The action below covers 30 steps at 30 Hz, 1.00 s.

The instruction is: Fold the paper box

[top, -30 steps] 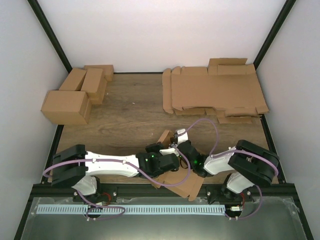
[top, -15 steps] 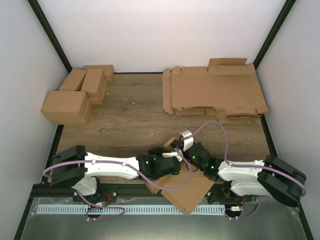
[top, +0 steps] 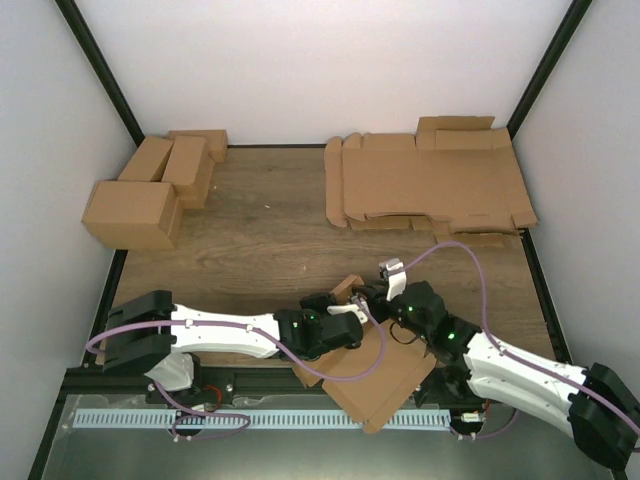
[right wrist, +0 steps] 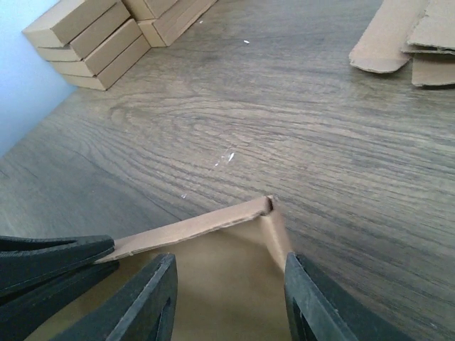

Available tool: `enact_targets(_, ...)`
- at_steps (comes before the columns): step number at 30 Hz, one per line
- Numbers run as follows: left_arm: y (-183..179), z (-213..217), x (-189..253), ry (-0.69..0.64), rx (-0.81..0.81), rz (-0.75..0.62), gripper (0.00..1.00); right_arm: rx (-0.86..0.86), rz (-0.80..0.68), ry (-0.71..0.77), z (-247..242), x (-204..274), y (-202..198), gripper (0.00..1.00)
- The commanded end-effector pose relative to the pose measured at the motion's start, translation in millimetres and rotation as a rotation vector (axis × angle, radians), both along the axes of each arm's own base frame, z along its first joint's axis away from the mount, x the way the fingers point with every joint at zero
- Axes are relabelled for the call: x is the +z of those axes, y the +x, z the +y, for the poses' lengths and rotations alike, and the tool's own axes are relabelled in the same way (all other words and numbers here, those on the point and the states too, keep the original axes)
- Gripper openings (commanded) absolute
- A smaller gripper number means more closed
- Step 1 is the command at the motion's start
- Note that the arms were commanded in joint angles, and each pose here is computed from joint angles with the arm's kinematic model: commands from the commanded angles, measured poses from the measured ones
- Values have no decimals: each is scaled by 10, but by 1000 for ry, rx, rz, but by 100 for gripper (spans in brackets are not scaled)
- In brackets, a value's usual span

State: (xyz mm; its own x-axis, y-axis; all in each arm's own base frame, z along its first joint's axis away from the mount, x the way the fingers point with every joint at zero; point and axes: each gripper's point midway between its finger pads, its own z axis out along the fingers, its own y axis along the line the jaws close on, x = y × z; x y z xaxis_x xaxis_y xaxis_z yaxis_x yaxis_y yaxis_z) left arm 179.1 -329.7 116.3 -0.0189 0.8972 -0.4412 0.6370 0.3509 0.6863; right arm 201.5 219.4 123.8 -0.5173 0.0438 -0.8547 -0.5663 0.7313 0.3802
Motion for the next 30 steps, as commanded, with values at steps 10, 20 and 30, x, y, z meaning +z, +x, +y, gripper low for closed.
enact_targets(10, 5, 139, -109, 72, 10, 20, 4, -100, 150, -93, -112, -132, 167, 41)
enact_targets(20, -1, 139, -81, 62, 6, 24, 4, -65, 119, -138, 33, -158, 385, 34)
enact_targets(30, 13, 142, -62, 59, 12, 13, 4, 11, 80, -153, 187, -133, 416, 9)
